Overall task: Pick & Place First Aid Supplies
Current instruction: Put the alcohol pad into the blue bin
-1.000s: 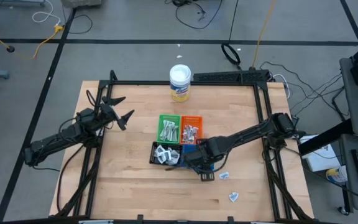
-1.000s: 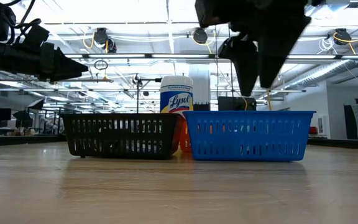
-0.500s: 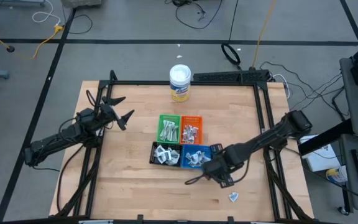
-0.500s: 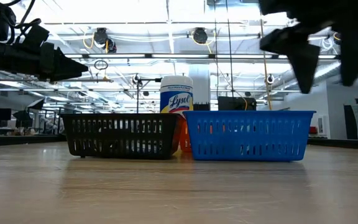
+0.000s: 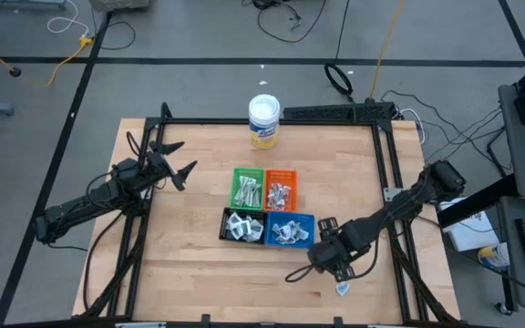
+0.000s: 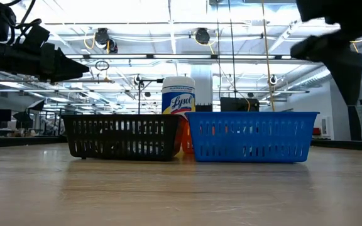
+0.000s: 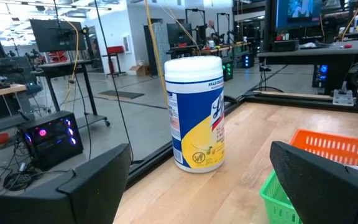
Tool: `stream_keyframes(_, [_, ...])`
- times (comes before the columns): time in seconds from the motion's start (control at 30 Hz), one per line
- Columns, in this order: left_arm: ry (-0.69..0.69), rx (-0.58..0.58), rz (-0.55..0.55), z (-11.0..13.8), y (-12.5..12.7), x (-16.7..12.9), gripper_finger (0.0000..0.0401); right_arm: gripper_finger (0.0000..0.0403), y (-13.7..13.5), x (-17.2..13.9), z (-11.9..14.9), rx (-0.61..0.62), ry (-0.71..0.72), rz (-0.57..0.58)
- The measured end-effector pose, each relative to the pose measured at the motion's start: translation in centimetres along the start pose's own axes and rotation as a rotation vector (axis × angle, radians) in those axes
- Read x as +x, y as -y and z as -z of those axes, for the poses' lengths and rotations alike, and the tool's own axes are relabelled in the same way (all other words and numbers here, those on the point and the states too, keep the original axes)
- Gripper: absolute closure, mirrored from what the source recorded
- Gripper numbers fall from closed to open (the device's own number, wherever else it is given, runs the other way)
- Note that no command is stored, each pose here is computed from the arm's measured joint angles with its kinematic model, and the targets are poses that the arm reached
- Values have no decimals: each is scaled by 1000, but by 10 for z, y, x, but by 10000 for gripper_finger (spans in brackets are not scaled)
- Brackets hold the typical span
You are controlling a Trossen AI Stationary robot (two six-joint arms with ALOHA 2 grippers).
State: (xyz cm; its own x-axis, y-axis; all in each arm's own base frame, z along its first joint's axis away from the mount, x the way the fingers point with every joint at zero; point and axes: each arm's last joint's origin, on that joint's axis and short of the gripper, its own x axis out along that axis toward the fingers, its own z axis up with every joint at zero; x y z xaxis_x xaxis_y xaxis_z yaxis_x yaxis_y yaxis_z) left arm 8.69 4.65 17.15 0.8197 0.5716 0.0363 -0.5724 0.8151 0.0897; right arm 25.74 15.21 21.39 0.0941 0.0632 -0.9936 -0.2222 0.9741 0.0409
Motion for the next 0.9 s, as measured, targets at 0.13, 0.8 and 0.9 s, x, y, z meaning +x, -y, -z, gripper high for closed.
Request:
stream_keyframes(0.13, [0,0,0,0,0,0,9,176,-5,13,3,-9,-9,2])
stream_keyframes(0.8, [0,0,0,0,0,0,9,226,-3,61,24,20,8,-2])
stream_keyframes(0.9, [0,0,0,0,0,0,9,289,-3,61,24,4,9,-3])
